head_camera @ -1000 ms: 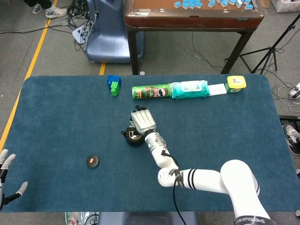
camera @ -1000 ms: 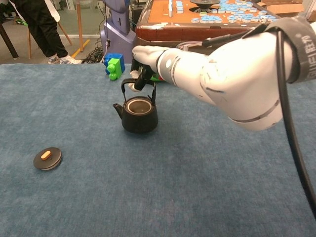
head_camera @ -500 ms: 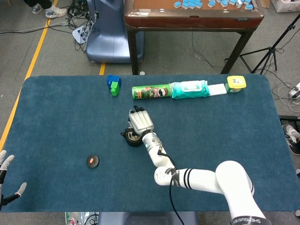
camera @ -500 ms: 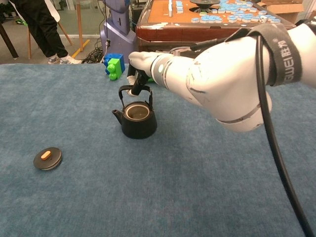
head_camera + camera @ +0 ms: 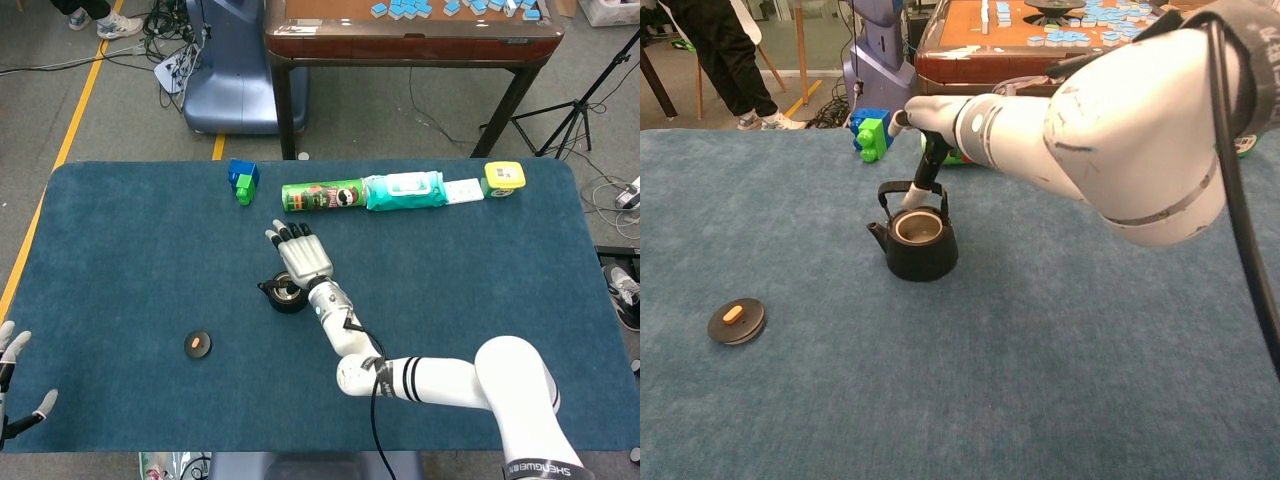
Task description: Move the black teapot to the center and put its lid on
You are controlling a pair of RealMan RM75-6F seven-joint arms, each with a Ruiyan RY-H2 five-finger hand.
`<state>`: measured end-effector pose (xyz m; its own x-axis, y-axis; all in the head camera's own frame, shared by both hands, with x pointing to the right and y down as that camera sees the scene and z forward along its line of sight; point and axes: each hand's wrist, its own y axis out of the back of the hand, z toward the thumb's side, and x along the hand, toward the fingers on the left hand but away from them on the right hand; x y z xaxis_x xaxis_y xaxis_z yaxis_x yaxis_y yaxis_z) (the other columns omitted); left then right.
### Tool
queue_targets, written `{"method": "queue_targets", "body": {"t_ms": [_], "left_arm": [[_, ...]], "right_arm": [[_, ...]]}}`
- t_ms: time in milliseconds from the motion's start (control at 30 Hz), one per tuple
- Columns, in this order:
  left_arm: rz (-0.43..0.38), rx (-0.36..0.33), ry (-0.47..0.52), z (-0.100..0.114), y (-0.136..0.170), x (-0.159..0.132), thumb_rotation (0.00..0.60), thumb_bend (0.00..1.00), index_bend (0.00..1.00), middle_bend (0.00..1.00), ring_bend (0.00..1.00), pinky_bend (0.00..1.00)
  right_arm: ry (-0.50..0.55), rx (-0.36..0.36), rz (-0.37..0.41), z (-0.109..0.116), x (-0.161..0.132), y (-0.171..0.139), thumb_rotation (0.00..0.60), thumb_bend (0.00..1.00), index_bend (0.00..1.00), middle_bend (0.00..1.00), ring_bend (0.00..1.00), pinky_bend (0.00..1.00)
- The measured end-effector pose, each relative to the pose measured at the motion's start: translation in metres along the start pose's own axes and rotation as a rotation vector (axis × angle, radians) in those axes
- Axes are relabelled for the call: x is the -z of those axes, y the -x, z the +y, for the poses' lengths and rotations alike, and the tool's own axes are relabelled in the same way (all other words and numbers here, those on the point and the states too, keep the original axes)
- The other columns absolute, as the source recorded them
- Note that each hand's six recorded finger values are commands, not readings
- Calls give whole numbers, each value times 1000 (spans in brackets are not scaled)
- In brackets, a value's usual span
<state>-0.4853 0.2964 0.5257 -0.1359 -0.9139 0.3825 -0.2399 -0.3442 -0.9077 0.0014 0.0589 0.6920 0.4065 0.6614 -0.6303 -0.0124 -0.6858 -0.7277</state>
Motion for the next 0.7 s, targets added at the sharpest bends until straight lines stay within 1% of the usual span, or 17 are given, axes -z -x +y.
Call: {"method": "queue_targets", "body": {"t_ms": [167,367,533,700], "left_arm": [[-8,1,-10,2,-5,1,600,246,109,0,0,0],[-38,17,-16,1,-18,-3,600,246,109,0,0,0],[-81,47,-26,-2,-33,-11,600,246,109,0,0,0],[-125,94,-31,-8,-47,-22,600,246,109,0,0,0]], "right_arm": [[-13,10,12,9,6,-8,600,99,35,34,0,0],[-14,29,31,19,24,-30,600,96,35,34,0,0],[-30,52,47,30,44,-53,600,95,35,34,0,0],[-55,82,39,40,65,-75,600,95,35,35,0,0]]}}
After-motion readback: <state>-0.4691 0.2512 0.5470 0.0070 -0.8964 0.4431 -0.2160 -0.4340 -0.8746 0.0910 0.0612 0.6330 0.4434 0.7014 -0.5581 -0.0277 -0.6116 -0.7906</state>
